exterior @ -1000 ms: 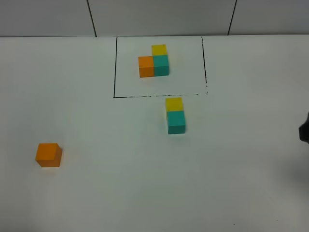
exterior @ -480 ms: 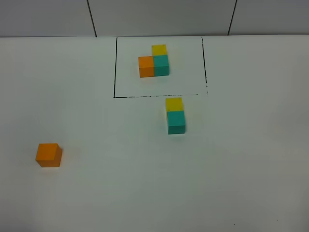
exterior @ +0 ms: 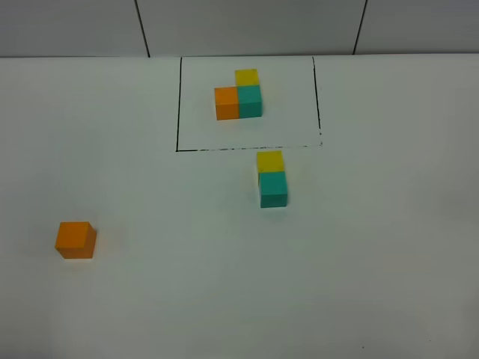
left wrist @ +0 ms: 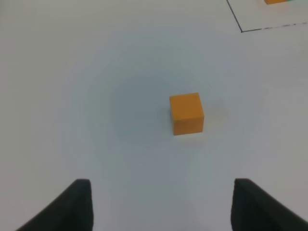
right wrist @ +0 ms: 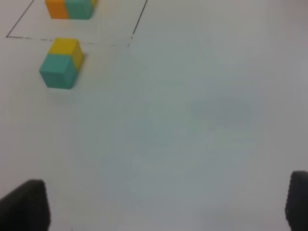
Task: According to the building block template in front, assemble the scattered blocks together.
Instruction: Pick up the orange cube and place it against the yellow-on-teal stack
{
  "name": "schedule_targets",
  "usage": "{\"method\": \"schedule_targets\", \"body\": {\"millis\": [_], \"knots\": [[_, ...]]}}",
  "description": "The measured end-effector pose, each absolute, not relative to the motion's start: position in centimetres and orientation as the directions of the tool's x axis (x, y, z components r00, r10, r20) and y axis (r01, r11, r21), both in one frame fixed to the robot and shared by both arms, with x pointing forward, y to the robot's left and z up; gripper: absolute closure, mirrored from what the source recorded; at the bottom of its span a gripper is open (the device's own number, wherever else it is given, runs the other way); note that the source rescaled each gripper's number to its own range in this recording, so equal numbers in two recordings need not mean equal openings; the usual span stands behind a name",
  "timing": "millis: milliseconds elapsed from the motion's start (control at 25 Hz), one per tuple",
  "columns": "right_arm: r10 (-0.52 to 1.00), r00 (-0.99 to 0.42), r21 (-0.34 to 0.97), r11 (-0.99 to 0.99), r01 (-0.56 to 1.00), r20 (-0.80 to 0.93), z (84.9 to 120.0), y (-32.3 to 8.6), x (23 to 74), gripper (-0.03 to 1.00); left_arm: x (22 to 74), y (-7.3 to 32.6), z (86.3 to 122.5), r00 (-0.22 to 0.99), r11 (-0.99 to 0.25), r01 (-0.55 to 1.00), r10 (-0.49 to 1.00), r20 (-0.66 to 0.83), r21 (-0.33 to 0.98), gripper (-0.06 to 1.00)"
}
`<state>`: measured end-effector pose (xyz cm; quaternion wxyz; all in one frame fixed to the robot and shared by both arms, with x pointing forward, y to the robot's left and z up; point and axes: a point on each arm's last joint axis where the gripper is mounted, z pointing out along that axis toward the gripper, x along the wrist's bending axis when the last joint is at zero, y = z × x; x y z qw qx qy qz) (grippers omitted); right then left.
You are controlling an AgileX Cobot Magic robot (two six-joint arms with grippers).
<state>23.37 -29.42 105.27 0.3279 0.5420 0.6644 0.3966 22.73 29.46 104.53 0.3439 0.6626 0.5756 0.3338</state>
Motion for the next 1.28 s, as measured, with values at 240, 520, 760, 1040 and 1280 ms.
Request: {"method": "schedule_targets", "body": {"millis": [240, 520, 760, 1040, 1280], "knots": [[0.980, -0.197, 0.883, 0.098, 0.459, -0.006, 105.28, -29.42, 23.38, -0.03, 22.73, 29.46, 104.53, 0.115, -0.101, 0.533, 0.992, 0.046, 0.840, 0.55], [0.982, -0.189, 0.883, 0.097, 0.460, -0.009, 105.28, -29.50, 23.39, 0.02, 22.73, 29.46, 104.53, 0.115, -0.101, 0.533, 0.992, 0.046, 0.840, 0.55], [0.987, -0.159, 0.882, 0.086, 0.463, -0.013, 105.27, -29.73, 23.43, 0.05, 22.73, 29.46, 104.53, 0.115, -0.101, 0.533, 0.992, 0.046, 0.840, 0.55], [0.998, -0.064, 0.883, 0.038, 0.468, -0.009, 105.27, -29.72, 23.46, 0.08, 22.73, 29.46, 104.53, 0.115, -0.101, 0.533, 0.992, 0.046, 0.840, 0.55], [0.998, -0.063, 0.883, 0.036, 0.468, -0.007, 105.27, -29.72, 23.46, 0.11, 22.73, 29.46, 104.53, 0.115, -0.101, 0.533, 0.992, 0.046, 0.840, 0.55]]}}
